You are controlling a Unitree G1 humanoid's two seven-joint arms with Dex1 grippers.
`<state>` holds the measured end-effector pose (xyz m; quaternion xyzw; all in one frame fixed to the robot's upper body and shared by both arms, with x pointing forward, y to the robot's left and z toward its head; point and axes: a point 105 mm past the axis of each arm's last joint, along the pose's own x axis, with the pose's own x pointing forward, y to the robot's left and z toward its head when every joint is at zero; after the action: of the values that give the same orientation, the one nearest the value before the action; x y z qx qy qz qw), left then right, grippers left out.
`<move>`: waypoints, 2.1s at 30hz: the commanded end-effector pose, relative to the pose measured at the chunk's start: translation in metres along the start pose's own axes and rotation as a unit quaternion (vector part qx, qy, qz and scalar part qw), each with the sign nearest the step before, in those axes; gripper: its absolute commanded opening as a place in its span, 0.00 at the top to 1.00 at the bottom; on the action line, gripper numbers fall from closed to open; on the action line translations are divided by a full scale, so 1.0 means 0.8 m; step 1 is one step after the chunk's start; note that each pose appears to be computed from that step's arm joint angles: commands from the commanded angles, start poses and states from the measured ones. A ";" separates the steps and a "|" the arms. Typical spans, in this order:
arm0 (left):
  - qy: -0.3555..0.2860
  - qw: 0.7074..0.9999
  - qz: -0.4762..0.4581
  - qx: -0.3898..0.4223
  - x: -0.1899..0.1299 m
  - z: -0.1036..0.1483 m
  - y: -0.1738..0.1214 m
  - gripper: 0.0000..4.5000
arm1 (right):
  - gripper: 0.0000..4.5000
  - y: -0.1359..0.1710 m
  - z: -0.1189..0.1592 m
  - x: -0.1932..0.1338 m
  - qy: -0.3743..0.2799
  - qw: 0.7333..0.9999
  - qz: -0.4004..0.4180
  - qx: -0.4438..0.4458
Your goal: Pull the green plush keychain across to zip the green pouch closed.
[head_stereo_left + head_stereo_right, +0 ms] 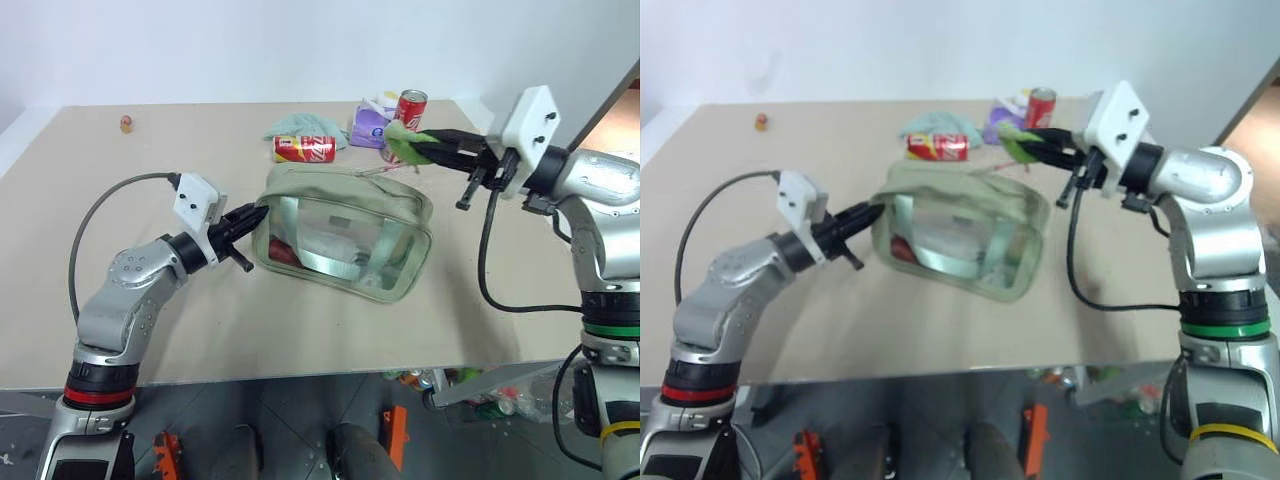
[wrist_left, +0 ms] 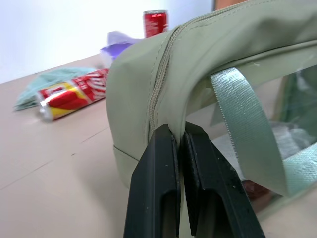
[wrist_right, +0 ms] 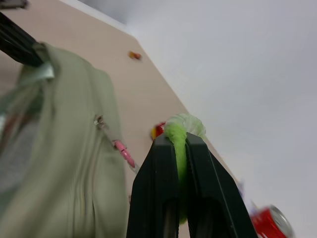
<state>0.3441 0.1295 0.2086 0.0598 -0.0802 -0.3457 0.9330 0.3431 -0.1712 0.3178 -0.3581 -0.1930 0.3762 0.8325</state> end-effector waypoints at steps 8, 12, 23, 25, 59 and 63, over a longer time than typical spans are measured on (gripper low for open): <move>-0.035 0.996 0.072 0.031 -0.006 0.023 0.034 1.00 | 1.00 -0.044 -0.015 -0.049 0.049 0.991 -0.121 -0.020; -0.039 0.995 0.083 0.040 -0.008 0.024 0.038 1.00 | 1.00 -0.042 -0.054 -0.078 0.117 0.979 -0.168 0.002; -0.034 0.995 0.083 0.036 -0.004 0.020 0.039 1.00 | 1.00 0.059 -0.125 -0.061 0.228 0.956 -0.154 0.100; -0.034 0.995 0.084 0.035 -0.004 0.019 0.038 1.00 | 1.00 0.074 -0.128 -0.052 0.229 0.955 -0.149 0.114; -0.032 0.996 0.085 0.007 -0.002 0.012 0.025 1.00 | 1.00 0.158 -0.150 0.035 0.196 0.973 -0.079 0.094; -0.026 0.997 0.068 -0.004 -0.003 0.009 0.021 1.00 | 1.00 0.137 -0.144 0.022 0.175 0.969 -0.111 0.131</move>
<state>0.3588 0.1451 0.2058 0.0423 -0.0864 -0.2693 0.9582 0.3710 -0.1522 0.1403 -0.3050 -0.0019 0.2461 0.9200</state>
